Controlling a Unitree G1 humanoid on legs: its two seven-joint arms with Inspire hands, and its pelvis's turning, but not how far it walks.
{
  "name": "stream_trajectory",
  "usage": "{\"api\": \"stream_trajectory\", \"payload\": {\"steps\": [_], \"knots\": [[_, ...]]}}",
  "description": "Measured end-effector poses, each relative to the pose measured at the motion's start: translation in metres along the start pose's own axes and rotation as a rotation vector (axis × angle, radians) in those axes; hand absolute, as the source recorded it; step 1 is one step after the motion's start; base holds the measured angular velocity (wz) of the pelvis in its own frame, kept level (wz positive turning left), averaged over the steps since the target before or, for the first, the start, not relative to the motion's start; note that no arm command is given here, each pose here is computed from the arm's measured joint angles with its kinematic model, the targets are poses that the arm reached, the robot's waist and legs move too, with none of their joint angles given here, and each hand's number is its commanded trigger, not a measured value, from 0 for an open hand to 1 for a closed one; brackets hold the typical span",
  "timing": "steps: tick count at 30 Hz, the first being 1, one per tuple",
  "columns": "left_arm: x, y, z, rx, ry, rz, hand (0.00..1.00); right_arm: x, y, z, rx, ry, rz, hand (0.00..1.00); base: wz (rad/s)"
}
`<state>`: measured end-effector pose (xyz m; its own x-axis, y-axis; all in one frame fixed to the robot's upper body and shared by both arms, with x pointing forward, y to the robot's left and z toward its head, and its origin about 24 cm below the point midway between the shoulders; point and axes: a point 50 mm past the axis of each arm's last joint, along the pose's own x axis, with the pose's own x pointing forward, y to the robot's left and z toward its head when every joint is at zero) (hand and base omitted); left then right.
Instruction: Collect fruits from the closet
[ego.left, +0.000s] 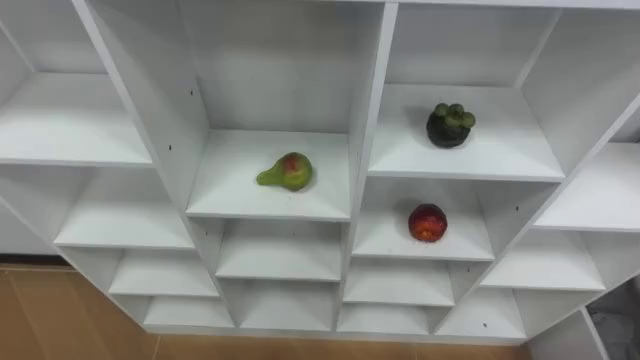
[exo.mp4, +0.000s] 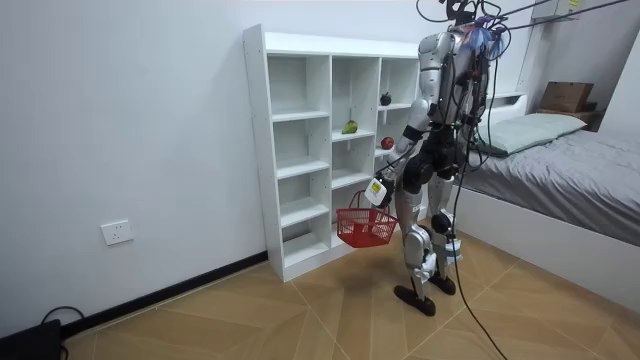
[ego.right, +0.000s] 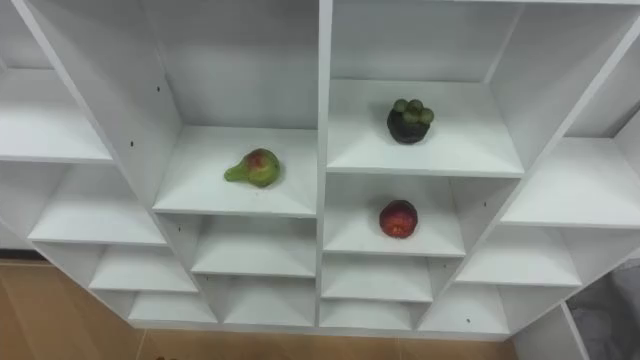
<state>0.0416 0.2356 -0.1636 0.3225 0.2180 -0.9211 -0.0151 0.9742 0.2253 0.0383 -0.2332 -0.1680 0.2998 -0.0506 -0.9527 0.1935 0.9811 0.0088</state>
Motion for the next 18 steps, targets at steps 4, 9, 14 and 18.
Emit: {"api": "stream_trajectory", "payload": {"steps": [4,9,14,18], "knots": [[0.0006,0.0,0.0029,0.004,-0.011,0.001,1.0,0.0,-0.0003,0.0005,-0.004,-0.004,-0.006,0.0,0.0],[0.0005,0.0002,0.0046,0.006,-0.03,0.009,1.0,0.0,-0.002,0.0021,-0.024,-0.017,-0.046,0.0,0.0],[0.0004,0.0011,0.0063,0.008,-0.046,0.05,1.0,-0.0004,-0.0048,0.0017,-0.028,-0.018,-0.099,0.0,0.0],[0.0002,-0.0004,0.0066,0.017,-0.051,0.059,1.0,-0.0011,-0.0069,0.0011,-0.028,-0.025,-0.133,0.0,-0.02]]}}
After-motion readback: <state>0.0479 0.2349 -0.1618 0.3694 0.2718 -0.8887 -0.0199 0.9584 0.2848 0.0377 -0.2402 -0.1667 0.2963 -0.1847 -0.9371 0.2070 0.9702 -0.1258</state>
